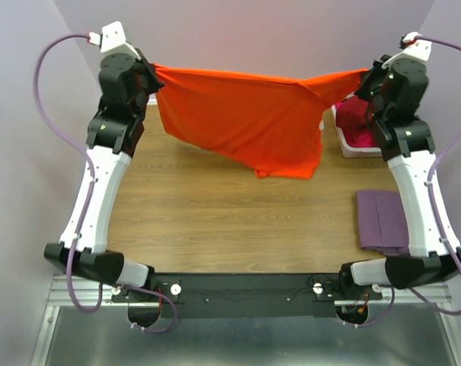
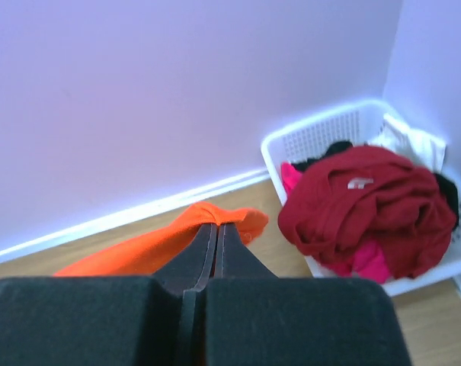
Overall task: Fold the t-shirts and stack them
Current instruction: Flatten out the tshirt
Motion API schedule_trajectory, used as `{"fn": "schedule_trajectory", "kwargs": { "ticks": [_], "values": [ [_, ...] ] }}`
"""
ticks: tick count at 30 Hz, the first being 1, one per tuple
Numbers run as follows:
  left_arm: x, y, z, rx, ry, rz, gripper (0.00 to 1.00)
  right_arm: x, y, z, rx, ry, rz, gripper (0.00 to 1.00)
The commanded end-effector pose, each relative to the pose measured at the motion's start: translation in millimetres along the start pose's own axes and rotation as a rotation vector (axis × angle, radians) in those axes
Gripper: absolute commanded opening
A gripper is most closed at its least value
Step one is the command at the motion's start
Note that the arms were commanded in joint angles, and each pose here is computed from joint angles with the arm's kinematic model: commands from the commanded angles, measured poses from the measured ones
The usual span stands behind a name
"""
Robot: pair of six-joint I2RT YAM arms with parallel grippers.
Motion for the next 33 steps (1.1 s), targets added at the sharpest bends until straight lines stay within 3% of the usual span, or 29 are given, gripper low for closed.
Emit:
{"fn": "schedule_trajectory", "kwargs": {
  "ticks": [1,10,15,19,28,33],
  "values": [
    [55.1,11.0,59.2,-0.054,-0.229,0.014,0.00,51.0,13.5,58.6,0.167,-0.092,0.030,0.01],
    [83.9,36.0,160.3,-0.095,-0.432,0.020,0.00,115.2,20.7,175.6,0.451,-0.259,0.050,0.01],
    [99.5,45.6,181.2,-0.050,-0.492,0.013,0.00,138.4,29.6,196.4,0.519,-0.322,0.052,0.01],
    [103.6,44.2,159.5,0.000,-0.464,-0.020,0.00,140.3,37.2,173.3,0.492,-0.315,0.076,0.01],
    [88.5,42.9,87.8,0.180,-0.364,-0.053,0.00,97.7,42.8,70.1,0.333,-0.187,0.152,0.01],
    [98.9,43.2,77.8,0.220,-0.376,-0.061,0.00,96.6,47.6,51.3,0.318,-0.183,0.172,0.01]
  ]
}}
Point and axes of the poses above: each gripper's point midway between its finger pads, its own z axis back along the fingers, its own y axis along the line the jaws close on, x = y × z, the point moved 8 cm from there along z, back along the fingers, and after that the axes turned 15 degrees about -z, right-handed, at the moved point
